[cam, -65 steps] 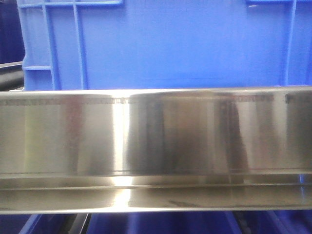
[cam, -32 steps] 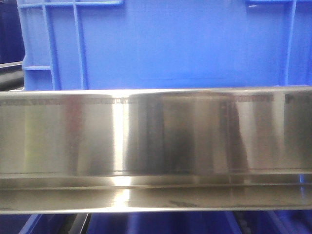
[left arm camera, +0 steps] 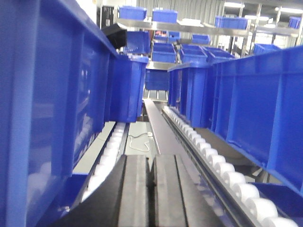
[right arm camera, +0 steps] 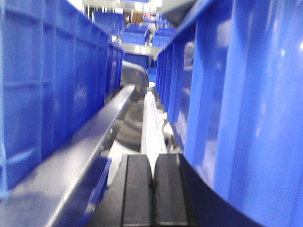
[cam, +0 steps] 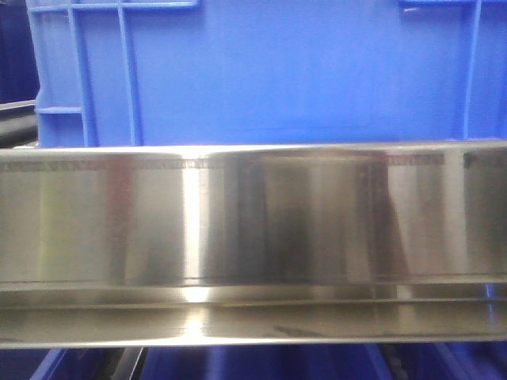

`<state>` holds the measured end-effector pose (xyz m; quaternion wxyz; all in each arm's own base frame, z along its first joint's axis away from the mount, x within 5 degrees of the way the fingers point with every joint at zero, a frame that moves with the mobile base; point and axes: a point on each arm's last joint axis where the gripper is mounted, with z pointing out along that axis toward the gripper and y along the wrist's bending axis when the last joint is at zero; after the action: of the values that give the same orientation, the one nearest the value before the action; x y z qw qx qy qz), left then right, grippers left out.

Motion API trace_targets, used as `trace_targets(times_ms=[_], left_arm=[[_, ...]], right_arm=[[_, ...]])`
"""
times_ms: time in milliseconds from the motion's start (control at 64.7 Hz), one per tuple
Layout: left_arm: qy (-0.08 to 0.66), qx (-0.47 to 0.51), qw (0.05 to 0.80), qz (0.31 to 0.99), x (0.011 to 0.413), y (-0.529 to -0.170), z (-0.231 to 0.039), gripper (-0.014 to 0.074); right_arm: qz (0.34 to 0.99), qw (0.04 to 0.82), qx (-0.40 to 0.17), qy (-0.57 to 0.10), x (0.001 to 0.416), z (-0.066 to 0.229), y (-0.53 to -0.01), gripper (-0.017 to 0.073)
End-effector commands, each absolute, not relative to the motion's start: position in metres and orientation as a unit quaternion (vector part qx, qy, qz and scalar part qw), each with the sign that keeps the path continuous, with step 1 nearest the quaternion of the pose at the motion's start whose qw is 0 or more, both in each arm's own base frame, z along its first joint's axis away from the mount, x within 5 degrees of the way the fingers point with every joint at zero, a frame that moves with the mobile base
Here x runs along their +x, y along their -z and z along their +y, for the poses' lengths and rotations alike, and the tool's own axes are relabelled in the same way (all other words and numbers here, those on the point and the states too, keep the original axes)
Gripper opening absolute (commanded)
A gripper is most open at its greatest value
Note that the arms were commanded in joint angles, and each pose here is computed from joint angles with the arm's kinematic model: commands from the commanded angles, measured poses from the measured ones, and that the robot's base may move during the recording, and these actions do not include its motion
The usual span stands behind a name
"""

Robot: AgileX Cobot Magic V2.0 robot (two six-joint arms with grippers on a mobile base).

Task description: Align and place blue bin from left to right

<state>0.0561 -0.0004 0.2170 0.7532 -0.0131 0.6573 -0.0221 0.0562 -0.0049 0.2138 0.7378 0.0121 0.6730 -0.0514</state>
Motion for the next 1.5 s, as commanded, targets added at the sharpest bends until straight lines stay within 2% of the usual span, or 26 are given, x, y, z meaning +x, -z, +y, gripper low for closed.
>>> trace_targets(times_ms=[0,124,216,494,602,757,819,927,989,1066,1236,1328,1483], left_arm=[[0.022,-0.015,0.763,0.646,0.055,-0.220,0.000,-0.0111],[0.022,-0.015,0.774,0.632,0.055,-0.224,0.000,-0.0111],[0.022,-0.015,0.777,0.629,0.055,-0.224,0.000,-0.0111],[0.016,-0.005,0.789,0.614,0.034,-0.291,-0.001,-0.0091],[0.016,-0.002,0.771,0.637,0.021,-0.322,-0.001,0.0018],[0.017,-0.001,0.744,0.668,0.019,-0.362,-0.001,0.0248],[0.022,-0.002,0.734,0.679,0.025,-0.377,-0.002,0.0309],[0.031,-0.004,0.723,0.690,0.034,-0.398,-0.003,0.0359],[0.031,-0.004,0.712,0.702,0.044,-0.407,-0.003,0.0386],[0.036,0.001,0.697,0.717,0.057,-0.415,-0.004,0.0444],[0.069,0.042,0.665,0.742,0.082,-0.422,-0.013,0.0607],[0.088,0.070,0.630,0.769,0.098,-0.426,-0.023,0.0599],[0.110,0.118,0.558,0.814,0.133,-0.439,-0.045,0.0599]], right_arm=[[0.642,0.765,0.012,0.053,0.055,-0.005,-0.221,-0.0073],[0.612,0.789,0.020,0.048,0.053,-0.005,-0.228,-0.0073],[0.613,0.789,0.028,0.037,0.053,-0.005,-0.231,-0.0073],[0.581,0.813,0.029,0.028,0.028,-0.002,-0.305,-0.0073],[0.582,0.812,0.026,0.027,0.012,0.000,-0.339,-0.0064],[0.607,0.794,0.026,0.022,0.007,0.001,-0.382,-0.0050],[0.618,0.785,0.026,0.021,0.010,0.001,-0.395,0.0020],[0.626,0.779,0.026,0.020,0.017,0.000,-0.410,0.0258],[0.632,0.774,0.026,0.020,0.024,0.000,-0.414,0.0430],[0.642,0.766,0.027,0.019,0.031,-0.001,-0.416,0.0573],[0.654,0.755,0.017,0.031,0.040,-0.002,-0.419,0.0568],[0.682,0.731,0.017,0.008,0.047,0.000,-0.426,0.0568],[0.705,0.708,-0.033,-0.037,0.070,0.010,-0.446,0.0568]])
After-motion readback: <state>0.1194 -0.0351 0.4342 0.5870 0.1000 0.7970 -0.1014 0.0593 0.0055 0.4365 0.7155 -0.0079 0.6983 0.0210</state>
